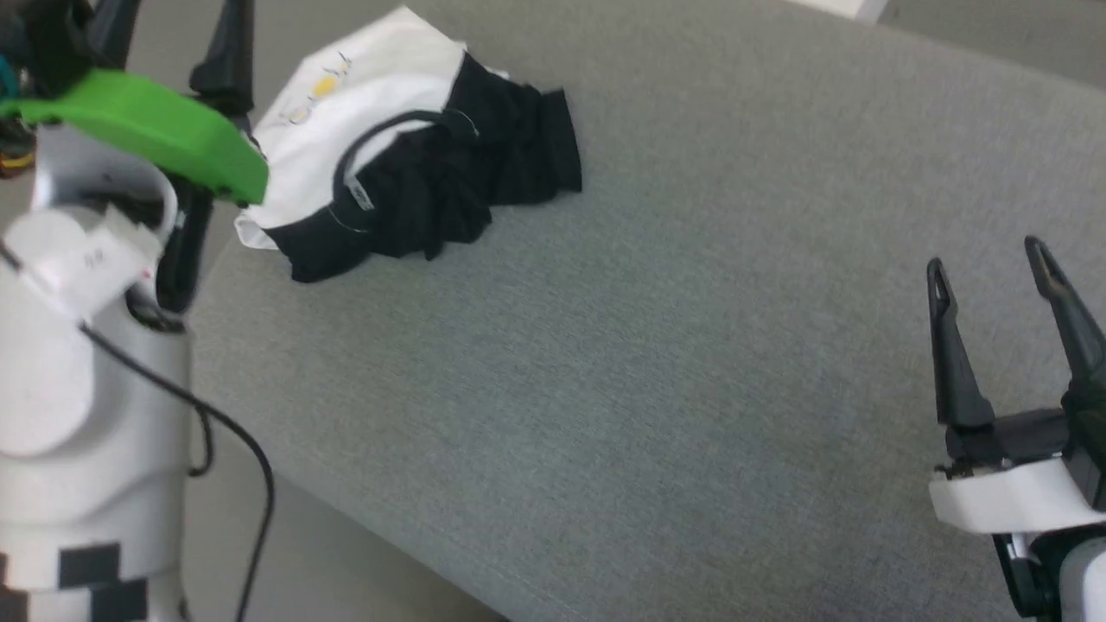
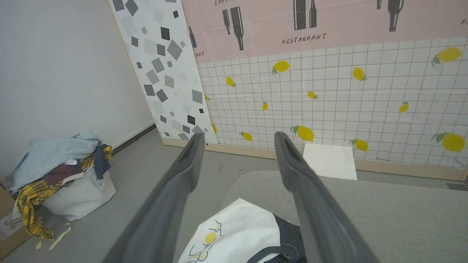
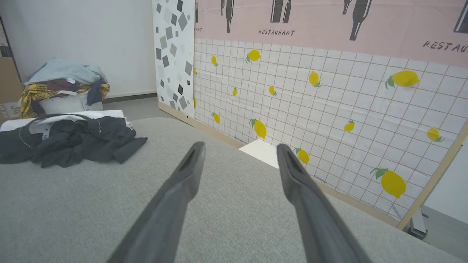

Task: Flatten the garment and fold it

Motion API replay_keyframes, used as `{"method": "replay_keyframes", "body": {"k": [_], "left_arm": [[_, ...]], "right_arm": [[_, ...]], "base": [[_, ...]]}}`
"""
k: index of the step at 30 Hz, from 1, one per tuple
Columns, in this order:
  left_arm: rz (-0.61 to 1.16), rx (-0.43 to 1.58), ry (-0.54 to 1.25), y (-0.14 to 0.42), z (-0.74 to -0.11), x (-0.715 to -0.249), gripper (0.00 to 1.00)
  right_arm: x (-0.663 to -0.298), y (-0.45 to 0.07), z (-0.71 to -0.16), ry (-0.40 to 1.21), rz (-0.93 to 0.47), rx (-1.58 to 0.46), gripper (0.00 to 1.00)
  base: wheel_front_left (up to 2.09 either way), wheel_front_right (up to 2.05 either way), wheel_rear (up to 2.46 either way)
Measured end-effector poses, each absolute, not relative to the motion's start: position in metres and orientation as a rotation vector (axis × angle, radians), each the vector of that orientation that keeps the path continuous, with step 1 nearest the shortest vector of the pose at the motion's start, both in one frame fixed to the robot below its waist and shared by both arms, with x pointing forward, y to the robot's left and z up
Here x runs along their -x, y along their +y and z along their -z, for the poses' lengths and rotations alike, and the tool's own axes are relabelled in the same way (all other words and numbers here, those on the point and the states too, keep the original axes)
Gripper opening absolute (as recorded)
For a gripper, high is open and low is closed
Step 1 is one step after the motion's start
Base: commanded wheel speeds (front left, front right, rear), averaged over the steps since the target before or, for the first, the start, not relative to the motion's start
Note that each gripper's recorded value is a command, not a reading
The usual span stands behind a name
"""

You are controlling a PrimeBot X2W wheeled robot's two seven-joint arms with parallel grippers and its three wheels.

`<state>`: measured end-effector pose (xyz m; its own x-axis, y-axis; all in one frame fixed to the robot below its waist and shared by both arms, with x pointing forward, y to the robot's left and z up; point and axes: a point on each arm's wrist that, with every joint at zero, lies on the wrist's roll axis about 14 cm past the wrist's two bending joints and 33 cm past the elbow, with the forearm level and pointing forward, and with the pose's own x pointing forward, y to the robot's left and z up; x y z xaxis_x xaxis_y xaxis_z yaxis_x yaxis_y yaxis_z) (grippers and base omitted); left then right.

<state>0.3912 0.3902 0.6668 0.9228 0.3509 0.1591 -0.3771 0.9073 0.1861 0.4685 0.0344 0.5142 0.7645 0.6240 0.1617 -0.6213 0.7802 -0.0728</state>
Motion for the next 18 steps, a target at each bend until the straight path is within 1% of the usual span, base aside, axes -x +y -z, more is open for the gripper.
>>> {"method": "replay_keyframes", "body": {"k": [4, 8, 18], "left_arm": [[-0.386, -0.238, 0.095, 0.410, -0.616, -0.413, 1.00], [-0.402, -0.219, 0.279, 0.425, -0.564, -0.422, 1.00], [-0.388, -0.168, 0.551, 0.428, -0.466, -0.436, 1.00]], "right_arm": [[-0.479, 0.032, -0.502, -0.158, -0.675, 0.006, 1.00], [-0.491, 0.020, -0.489, -0.134, -0.651, 0.022, 1.00], [-0.507, -0.017, -0.457, -0.062, -0.577, 0.056, 1.00]], "base": [[0.00, 0.00, 0.00], [0.00, 0.00, 0.00], [0.00, 0.00, 0.00]]}}
